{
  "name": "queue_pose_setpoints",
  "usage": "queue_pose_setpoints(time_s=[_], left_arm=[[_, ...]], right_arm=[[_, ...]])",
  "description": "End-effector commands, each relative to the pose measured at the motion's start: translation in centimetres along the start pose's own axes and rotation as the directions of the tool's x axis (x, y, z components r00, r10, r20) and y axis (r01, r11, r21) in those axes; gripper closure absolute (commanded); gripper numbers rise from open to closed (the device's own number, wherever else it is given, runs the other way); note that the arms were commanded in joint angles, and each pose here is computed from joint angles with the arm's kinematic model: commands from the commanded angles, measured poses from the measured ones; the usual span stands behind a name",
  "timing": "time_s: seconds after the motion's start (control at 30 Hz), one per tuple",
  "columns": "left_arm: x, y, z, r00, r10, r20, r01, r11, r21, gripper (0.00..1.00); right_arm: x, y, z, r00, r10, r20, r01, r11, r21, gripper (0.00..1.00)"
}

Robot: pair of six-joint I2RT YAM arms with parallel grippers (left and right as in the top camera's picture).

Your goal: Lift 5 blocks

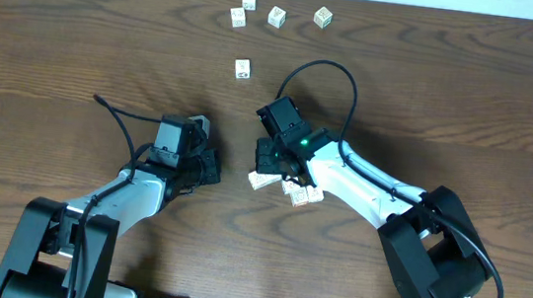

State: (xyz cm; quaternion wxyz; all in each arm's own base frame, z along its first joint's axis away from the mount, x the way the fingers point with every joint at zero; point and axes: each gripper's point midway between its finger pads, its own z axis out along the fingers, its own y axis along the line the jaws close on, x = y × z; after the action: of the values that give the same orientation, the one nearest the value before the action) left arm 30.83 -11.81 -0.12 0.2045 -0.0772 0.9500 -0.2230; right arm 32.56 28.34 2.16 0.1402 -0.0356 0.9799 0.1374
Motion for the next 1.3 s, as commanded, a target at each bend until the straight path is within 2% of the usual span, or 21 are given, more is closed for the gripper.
queue_pose_setpoints(time_s=[0.0,0.37,0.8,1.03,1.2,1.27], left_arm=[[0.5,1.2,0.1,1.0,0.001,-0.014,-0.001,0.999,-0.047,0.93],[0.5,1.2,0.1,1.0,0.001,-0.014,-0.001,0.999,-0.047,0.93],[0.5,1.2,0.1,1.0,0.001,-0.015,-0.001,0.999,-0.047,0.93],[0.6,1.2,0.1,1.0,-0.001,-0.018,0.0,0.999,-0.048,0.93],[1.8,1.1,0.2,0.998,-0.001,-0.064,-0.002,0.999,-0.051,0.93],[2.6,0.3,0.2,0.994,0.052,-0.097,-0.053,0.999,-0.013,0.93]], right_arm=[[-0.4,0.1,0.2,0.995,0.095,0.014,-0.095,0.995,0.012,0.99],[0.8,0.3,0.2,0.996,0.089,-0.016,-0.088,0.996,0.029,0.99],[-0.3,0.0,0.1,0.997,0.049,0.055,-0.053,0.996,0.069,0.99],[-2.1,-2.0,-0.1,0.991,0.073,0.115,-0.088,0.989,0.123,0.99],[-2.6,-5.3,-0.3,0.993,0.08,0.087,-0.095,0.979,0.179,0.99],[-2.6,-6.8,-0.5,0.995,0.073,0.063,-0.084,0.974,0.209,0.99]])
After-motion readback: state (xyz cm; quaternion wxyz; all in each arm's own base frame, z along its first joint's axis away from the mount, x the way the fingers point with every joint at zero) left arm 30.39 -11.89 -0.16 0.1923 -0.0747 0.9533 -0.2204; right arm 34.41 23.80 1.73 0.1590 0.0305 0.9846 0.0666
